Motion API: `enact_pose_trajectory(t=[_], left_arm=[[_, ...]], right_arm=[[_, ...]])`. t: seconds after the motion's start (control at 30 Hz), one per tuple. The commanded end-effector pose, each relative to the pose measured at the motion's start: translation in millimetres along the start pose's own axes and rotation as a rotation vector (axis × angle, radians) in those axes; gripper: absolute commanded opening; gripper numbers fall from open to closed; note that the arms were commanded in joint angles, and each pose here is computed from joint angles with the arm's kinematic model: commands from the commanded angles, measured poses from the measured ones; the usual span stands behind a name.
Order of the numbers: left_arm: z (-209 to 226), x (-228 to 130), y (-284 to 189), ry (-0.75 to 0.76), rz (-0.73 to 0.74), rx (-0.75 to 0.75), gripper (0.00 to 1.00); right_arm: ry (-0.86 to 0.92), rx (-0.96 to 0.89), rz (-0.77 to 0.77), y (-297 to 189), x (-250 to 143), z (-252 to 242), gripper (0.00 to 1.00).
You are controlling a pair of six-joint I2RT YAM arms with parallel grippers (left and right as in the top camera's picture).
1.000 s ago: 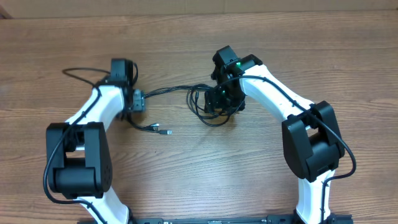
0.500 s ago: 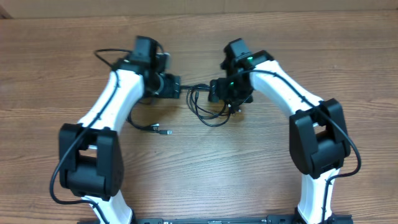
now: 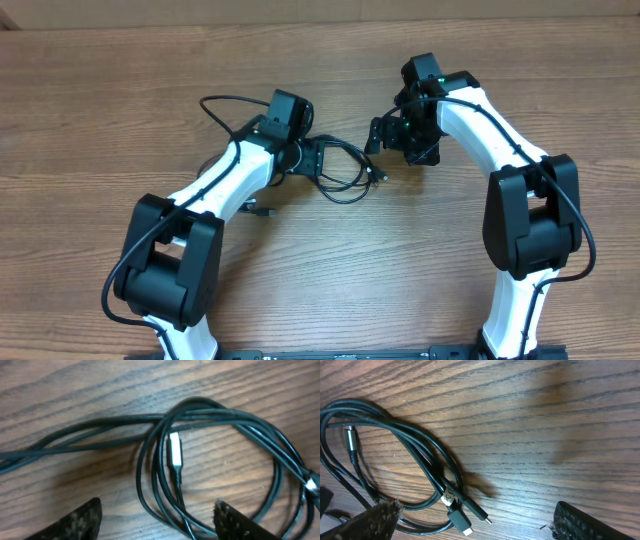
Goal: Untangle cables
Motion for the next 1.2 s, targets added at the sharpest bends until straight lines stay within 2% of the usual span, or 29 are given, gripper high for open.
enact_pose_trajectory(t=[0.0,0.07,0.13,0.5,0.63,0.77,0.83,0.93,0.97,1.17], left_arm=[[5,-7,6,-0.025,-0.008,0.042,0.69],[5,-9,8,-0.026,-0.016,0.041,0.68],[5,-8,9,-0.025,-0.026,0.04,0.61],[6,-9,27,-0.025,-0.033,0.038,0.61],[6,-8,30,-0.025,-0.037,0.03,0.5],[8,-5,30,-0.002,-0.055,0.033,0.49],[8,-3,29,-0.001,-0.063,0.032,0.42],[8,-3,29,0.034,-0.063,0.032,0.2],[8,-3,29,0.038,-0.062,0.031,0.17],[4,-4,29,0.153,-0.059,-0.01,0.15]], right_arm=[[-0.006,-0.001,-0.002,-1,-2,1,0.97],[-0.006,-0.002,0.001,-1,-2,1,0.98],[-0.006,-0.005,0.006,-1,-3,1,0.98],[-0.01,-0.021,0.04,1,-12,2,0.98],[-0.02,-0.027,0.059,6,-19,4,0.98],[-0.02,-0.038,0.077,15,-26,0,0.98],[-0.021,-0.04,0.081,20,-28,-1,0.99],[-0.023,-0.039,0.081,25,-29,-4,0.99],[-0.021,-0.041,0.086,27,-31,-5,1.0],[-0.003,-0.015,0.164,32,-45,-7,1.0]])
Point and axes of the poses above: each gripper's point midway between its finger pads, its own y axis out along the fingers, its own z axis along the line the jaws close on, x = y × z, the point moved 6 cm from there along -y, back along the fingers, and after that the axes turned 9 degrees about y, right-handed, at the moved point
